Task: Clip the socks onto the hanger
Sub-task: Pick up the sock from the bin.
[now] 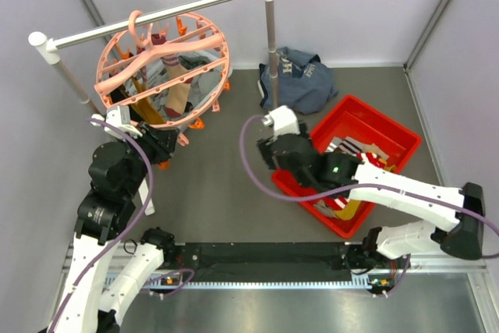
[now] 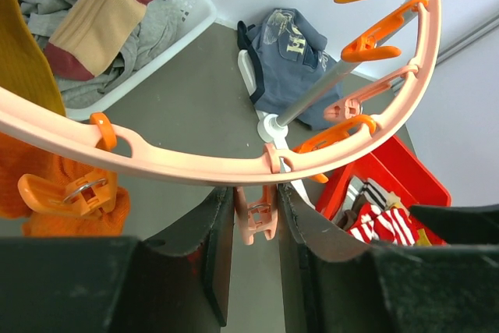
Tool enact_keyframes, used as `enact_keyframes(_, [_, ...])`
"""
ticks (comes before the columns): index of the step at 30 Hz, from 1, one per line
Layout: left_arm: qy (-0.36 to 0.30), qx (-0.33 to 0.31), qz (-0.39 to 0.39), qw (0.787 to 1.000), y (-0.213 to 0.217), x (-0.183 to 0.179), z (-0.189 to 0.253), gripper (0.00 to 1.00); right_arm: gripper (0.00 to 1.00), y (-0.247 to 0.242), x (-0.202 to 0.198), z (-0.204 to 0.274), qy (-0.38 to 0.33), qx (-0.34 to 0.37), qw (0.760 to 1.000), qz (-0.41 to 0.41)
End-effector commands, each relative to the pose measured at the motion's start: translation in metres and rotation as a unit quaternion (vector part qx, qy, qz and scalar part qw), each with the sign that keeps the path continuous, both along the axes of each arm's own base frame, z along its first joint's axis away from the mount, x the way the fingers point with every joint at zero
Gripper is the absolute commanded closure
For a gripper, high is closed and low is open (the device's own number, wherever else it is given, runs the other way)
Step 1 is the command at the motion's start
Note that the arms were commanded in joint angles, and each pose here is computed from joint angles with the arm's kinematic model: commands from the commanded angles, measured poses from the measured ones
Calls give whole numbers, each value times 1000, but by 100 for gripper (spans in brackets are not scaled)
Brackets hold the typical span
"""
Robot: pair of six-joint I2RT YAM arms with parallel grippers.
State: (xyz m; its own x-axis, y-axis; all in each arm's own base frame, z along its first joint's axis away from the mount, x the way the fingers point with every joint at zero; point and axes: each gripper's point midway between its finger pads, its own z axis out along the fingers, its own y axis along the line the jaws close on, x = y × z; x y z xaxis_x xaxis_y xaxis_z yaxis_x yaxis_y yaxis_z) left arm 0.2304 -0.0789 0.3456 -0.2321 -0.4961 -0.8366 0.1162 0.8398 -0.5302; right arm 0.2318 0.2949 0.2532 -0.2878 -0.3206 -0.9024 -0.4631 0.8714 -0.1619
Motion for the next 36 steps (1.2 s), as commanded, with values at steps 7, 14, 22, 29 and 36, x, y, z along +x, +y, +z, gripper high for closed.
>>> enact_keyframes(7, [-21,15,-4,1000,0,5,7,100,25,-184,38,-64,135,38,950,-279])
enact_keyframes(14, [-21,8,-18,1000,-6,5,6,100,32,-268,49,-105,161,176,853,-465])
enact_keyframes(22, [-22,2,-21,1000,-8,5,6,100,41,-294,37,-153,191,260,759,-565])
enact_keyframes(29, [-22,4,-21,1000,-8,5,6,100,49,-302,44,-175,178,339,724,-573])
enact_keyframes(36, [-23,6,-22,999,-8,5,7,100,54,-307,51,-170,163,334,734,-568])
